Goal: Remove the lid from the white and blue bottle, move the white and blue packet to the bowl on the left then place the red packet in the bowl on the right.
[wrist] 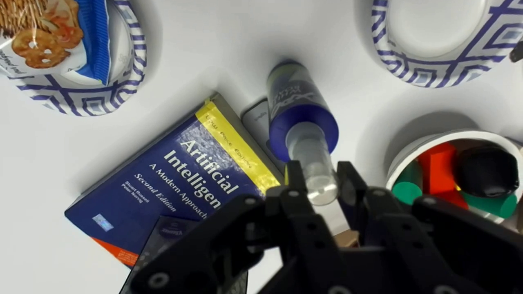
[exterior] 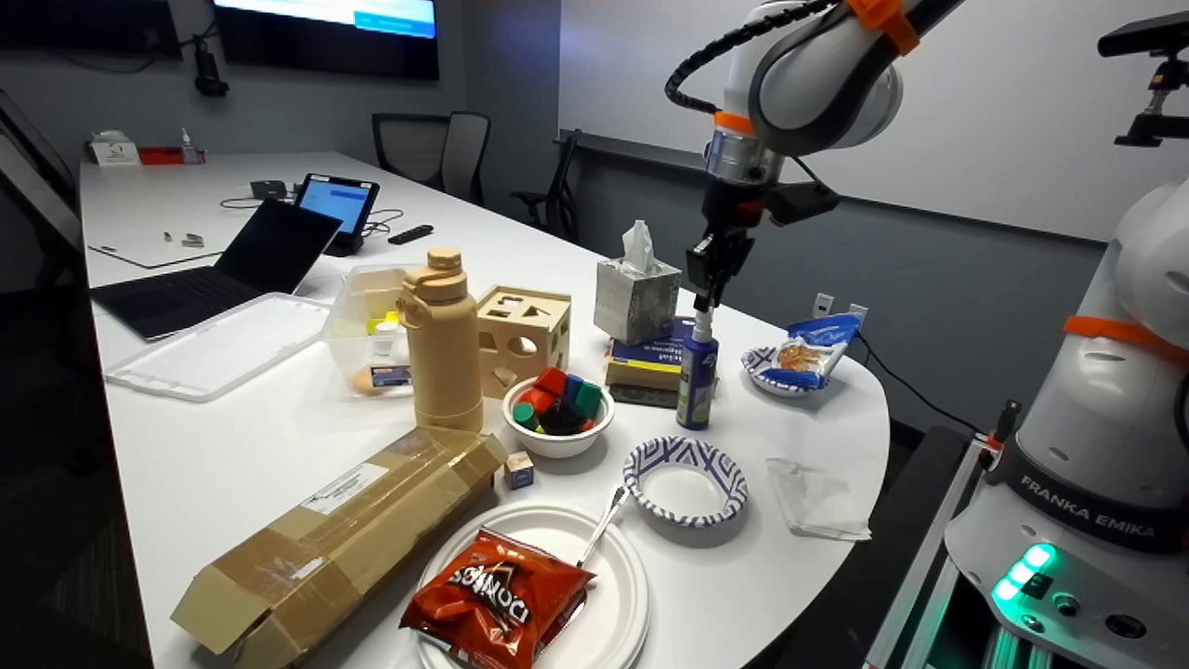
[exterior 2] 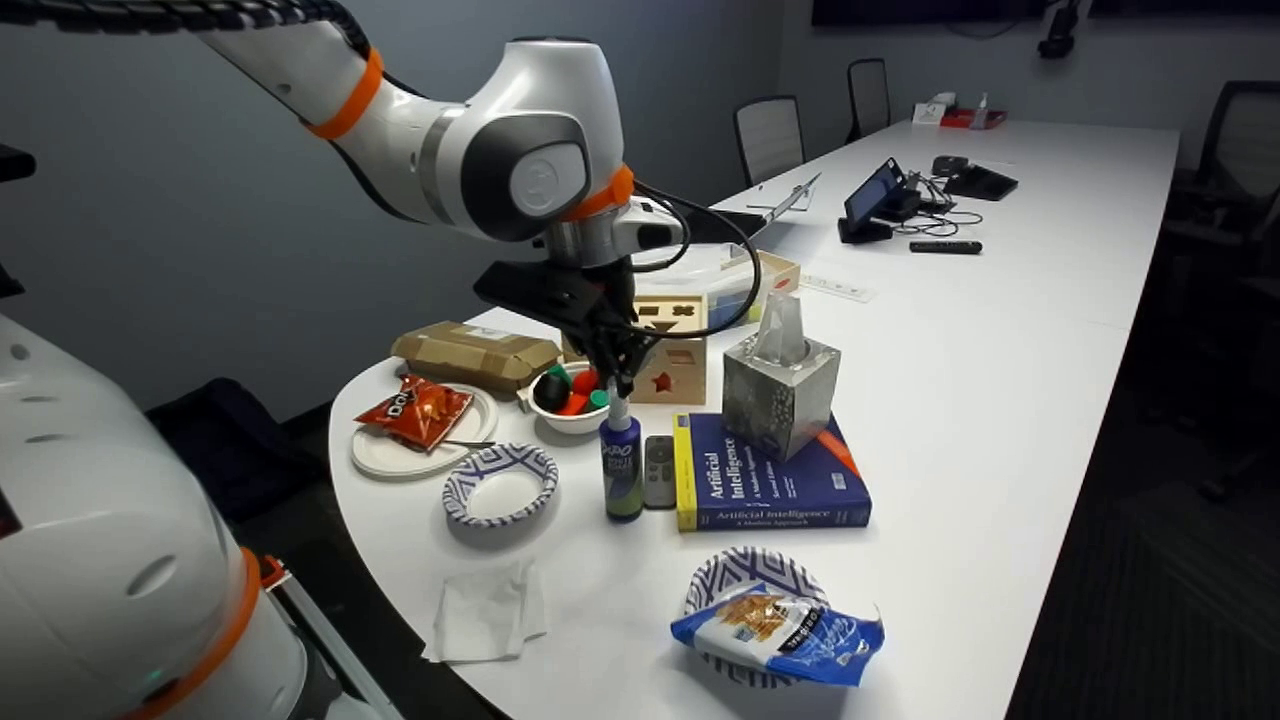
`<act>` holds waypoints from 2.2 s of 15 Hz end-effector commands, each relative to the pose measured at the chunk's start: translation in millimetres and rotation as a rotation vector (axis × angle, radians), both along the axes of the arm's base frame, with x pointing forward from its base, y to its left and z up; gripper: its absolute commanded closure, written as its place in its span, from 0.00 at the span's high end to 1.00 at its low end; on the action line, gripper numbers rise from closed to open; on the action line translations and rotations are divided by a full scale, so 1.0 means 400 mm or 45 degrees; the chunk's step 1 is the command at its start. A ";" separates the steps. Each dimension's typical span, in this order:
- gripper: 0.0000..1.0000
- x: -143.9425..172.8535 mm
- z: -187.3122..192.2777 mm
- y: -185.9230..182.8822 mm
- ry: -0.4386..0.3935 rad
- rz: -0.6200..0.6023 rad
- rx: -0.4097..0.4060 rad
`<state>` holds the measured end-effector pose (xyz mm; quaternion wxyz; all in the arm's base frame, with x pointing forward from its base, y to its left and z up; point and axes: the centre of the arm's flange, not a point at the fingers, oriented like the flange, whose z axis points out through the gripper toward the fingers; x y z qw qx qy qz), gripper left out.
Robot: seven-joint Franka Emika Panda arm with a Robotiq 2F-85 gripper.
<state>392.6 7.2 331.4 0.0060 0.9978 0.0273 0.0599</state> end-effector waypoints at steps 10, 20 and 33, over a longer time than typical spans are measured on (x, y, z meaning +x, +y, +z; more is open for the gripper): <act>0.06 -0.010 0.179 -0.076 -0.076 -0.146 -0.122; 0.06 0.005 -0.208 -0.337 0.043 -0.360 0.286; 0.51 -0.003 -0.368 -0.261 0.200 -0.402 0.144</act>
